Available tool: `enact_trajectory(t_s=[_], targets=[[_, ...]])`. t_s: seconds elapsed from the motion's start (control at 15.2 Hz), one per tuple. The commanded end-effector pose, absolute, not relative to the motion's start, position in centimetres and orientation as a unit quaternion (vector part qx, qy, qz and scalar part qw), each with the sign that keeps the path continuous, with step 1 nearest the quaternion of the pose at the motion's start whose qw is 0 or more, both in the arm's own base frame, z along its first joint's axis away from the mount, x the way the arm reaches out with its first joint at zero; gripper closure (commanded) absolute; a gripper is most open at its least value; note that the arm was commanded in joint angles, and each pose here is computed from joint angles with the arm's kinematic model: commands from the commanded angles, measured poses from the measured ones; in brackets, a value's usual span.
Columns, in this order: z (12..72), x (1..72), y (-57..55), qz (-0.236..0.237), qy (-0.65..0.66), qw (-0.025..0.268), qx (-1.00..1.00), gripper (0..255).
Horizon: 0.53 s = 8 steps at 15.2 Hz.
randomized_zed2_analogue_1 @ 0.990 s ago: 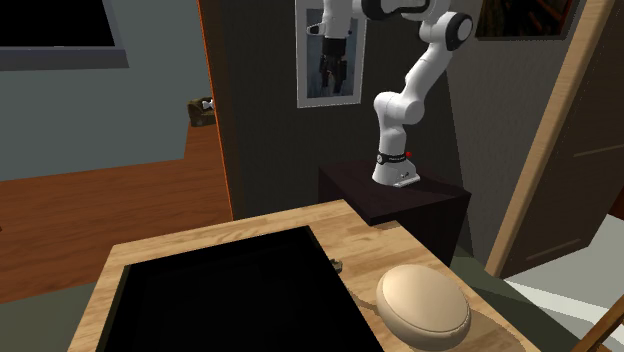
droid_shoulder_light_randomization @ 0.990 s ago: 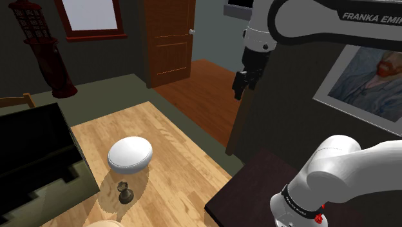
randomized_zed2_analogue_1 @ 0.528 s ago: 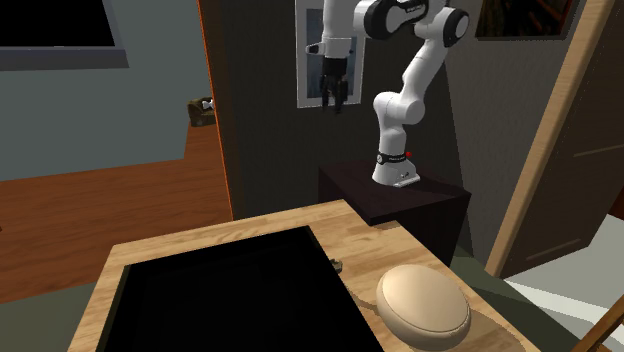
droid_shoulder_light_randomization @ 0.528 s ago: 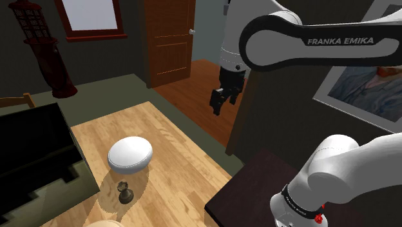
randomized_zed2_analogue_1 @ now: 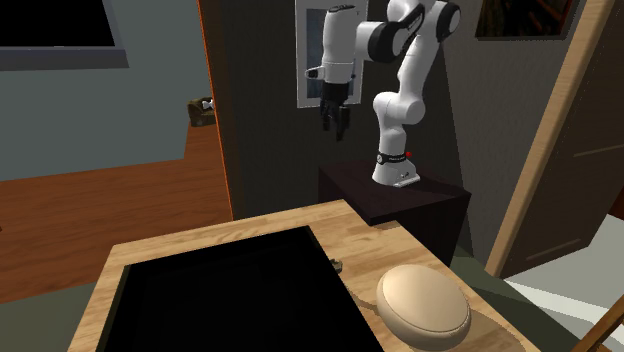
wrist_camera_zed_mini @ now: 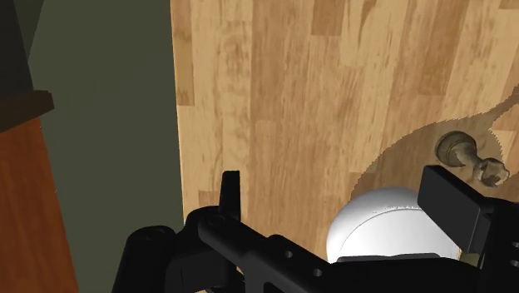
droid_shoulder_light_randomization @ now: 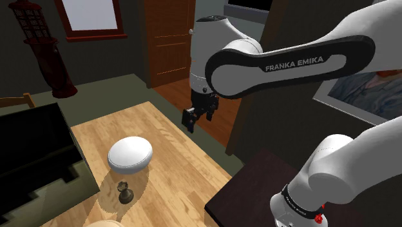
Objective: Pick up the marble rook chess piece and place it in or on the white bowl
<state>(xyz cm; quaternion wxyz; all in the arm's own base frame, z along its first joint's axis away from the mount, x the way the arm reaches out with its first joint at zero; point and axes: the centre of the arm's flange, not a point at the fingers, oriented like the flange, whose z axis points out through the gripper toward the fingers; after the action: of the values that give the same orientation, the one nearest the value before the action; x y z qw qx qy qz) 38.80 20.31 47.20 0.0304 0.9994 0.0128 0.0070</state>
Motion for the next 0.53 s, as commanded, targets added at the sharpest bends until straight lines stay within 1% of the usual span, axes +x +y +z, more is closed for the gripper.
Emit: enact_trajectory(t_s=[0.0, 0.46], targets=[[45.5, 39.5, 22.2, 0.007, 0.011, 0.028, 1.0, 0], [40.2, 42.3, 29.1, 0.005, 0.007, 0.022, 1.0, 0]])
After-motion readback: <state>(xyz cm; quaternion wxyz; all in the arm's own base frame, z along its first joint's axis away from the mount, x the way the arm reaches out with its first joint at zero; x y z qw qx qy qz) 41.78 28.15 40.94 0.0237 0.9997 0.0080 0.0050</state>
